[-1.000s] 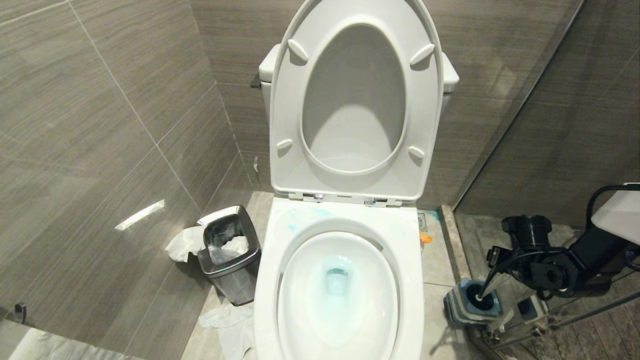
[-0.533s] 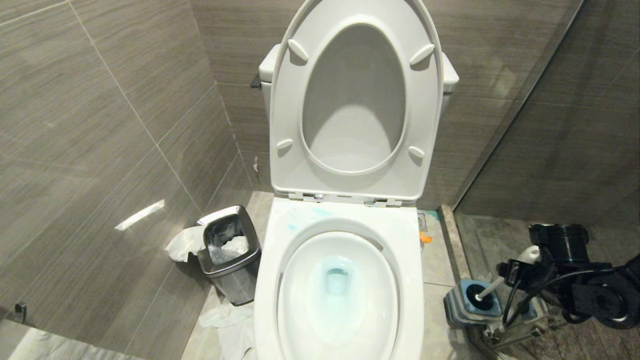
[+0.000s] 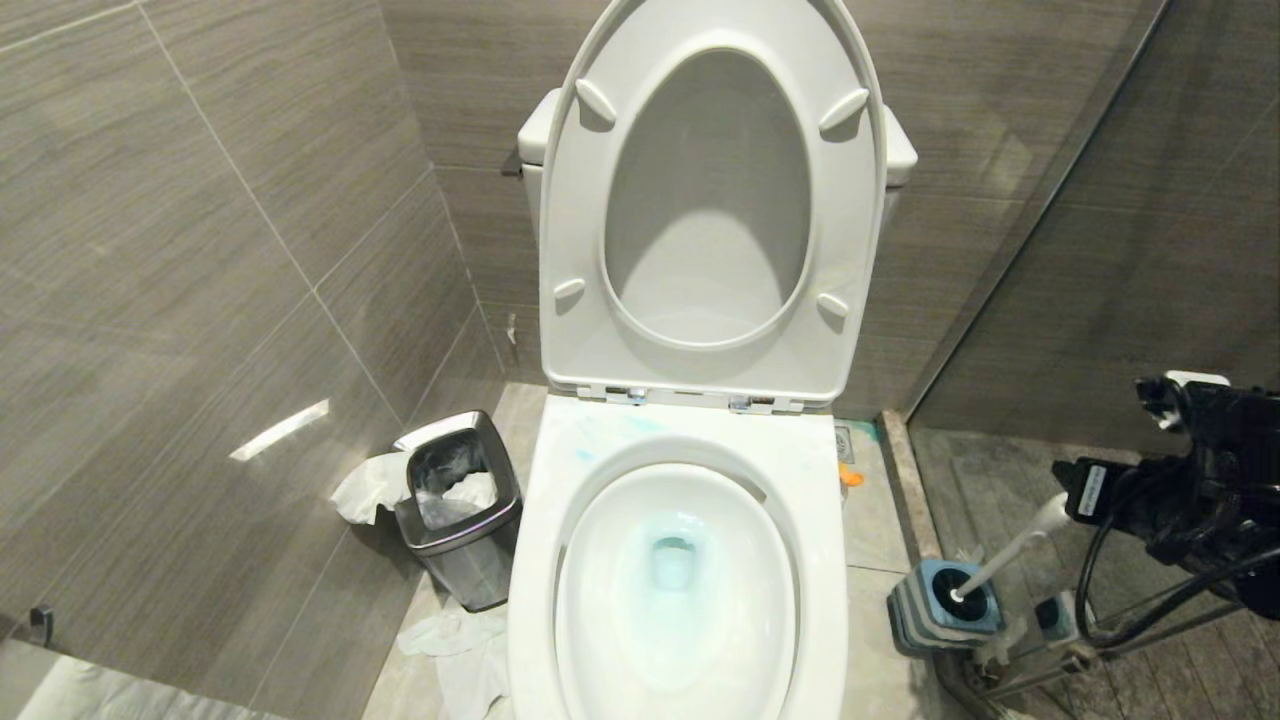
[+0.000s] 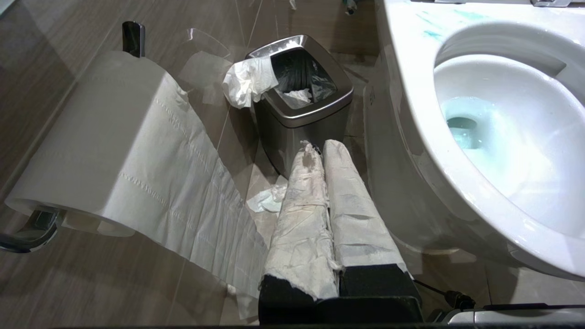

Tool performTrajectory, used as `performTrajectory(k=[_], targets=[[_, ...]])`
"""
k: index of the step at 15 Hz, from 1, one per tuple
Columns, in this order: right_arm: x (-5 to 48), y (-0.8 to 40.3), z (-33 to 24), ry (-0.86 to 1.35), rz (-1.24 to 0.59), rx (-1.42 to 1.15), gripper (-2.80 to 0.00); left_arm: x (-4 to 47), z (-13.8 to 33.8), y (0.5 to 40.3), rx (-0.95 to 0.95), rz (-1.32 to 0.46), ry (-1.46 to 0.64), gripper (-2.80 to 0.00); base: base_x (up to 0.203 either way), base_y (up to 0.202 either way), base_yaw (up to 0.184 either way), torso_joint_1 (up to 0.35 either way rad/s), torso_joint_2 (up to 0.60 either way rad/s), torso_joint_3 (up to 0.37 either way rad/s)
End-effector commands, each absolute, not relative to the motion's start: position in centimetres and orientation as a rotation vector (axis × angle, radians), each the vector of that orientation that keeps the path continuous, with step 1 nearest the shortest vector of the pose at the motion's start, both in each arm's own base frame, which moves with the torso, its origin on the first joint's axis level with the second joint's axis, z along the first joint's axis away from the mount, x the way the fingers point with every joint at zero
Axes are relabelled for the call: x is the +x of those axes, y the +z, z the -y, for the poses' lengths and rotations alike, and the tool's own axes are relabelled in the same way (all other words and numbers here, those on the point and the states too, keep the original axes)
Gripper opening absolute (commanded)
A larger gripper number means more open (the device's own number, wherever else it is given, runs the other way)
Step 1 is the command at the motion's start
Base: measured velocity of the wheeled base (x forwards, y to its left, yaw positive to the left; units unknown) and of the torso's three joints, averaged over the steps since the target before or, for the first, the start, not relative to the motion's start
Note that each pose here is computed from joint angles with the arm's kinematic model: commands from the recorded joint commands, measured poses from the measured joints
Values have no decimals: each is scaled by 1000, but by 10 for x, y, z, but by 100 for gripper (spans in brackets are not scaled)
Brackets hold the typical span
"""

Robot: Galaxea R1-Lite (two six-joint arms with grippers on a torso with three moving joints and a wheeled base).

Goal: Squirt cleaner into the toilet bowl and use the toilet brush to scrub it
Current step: Flush the toilet

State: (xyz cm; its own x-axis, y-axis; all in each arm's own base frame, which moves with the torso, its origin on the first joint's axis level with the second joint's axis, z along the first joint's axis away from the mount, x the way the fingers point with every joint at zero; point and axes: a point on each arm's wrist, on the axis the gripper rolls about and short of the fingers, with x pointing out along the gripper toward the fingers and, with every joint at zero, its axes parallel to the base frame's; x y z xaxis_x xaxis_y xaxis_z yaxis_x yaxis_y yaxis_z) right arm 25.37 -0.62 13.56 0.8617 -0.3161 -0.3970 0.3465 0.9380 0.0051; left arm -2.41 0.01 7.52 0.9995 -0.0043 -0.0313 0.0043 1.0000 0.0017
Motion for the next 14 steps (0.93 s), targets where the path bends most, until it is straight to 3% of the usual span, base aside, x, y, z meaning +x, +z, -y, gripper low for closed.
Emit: performTrajectory(k=[1, 6, 14], targets=[[237, 154, 6, -343, -324, 89, -280, -24, 0, 75, 2, -32, -5, -280, 0, 0, 0, 0, 0, 0], [228, 167, 7, -343, -275, 65, -280, -24, 0, 75, 2, -34, -5, -280, 0, 0, 0, 0, 0, 0], [197, 220, 10, -434, -86, -115, -280, -24, 0, 75, 2, -34, -5, -280, 0, 0, 0, 0, 0, 0]])
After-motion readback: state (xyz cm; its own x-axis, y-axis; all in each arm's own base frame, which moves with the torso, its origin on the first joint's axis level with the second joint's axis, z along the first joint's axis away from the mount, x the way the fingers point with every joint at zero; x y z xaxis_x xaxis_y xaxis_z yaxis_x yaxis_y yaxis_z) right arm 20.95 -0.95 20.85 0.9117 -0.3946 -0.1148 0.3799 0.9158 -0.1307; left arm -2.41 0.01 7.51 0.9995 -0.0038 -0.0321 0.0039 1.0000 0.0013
